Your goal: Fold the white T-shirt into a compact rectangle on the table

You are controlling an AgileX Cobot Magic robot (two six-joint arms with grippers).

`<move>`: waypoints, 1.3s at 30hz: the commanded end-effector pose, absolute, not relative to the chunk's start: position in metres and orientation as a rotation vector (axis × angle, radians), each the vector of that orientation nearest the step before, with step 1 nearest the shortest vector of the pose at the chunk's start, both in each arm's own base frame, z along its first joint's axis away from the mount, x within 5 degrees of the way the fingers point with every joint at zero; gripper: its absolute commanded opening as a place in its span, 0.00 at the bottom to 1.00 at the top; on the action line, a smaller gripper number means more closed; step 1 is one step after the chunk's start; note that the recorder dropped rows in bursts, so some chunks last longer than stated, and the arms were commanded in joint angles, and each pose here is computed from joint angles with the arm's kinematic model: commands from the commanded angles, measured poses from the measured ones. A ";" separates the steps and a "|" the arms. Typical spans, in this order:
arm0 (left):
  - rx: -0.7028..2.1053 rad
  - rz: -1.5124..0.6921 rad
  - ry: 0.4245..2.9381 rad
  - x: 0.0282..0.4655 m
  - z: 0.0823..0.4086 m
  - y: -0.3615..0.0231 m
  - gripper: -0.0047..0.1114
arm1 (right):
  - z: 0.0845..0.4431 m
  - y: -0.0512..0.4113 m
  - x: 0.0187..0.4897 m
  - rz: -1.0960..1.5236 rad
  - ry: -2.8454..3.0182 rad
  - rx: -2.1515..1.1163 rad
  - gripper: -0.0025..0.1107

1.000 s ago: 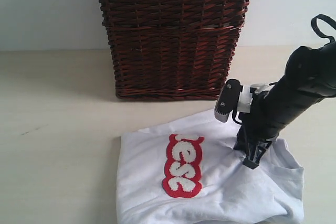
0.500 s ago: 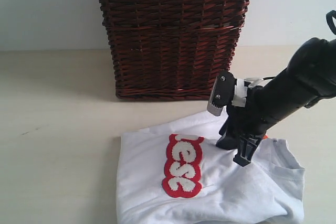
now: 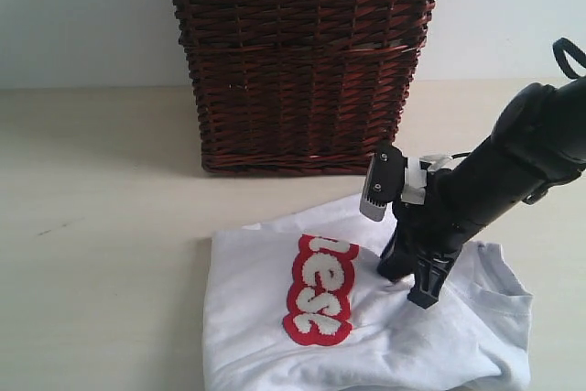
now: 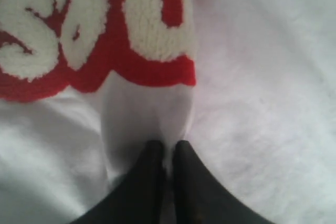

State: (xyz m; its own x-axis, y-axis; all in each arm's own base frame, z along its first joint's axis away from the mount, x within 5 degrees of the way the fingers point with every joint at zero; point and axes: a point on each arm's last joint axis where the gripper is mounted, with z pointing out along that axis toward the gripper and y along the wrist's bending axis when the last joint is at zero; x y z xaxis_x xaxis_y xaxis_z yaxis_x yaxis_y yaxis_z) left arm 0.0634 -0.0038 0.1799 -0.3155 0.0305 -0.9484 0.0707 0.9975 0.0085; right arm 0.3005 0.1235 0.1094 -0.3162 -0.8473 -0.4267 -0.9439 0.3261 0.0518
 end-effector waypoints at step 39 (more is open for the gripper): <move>0.069 -0.039 1.883 0.063 0.181 -0.004 0.04 | 0.113 0.102 0.320 0.094 2.452 -1.245 0.02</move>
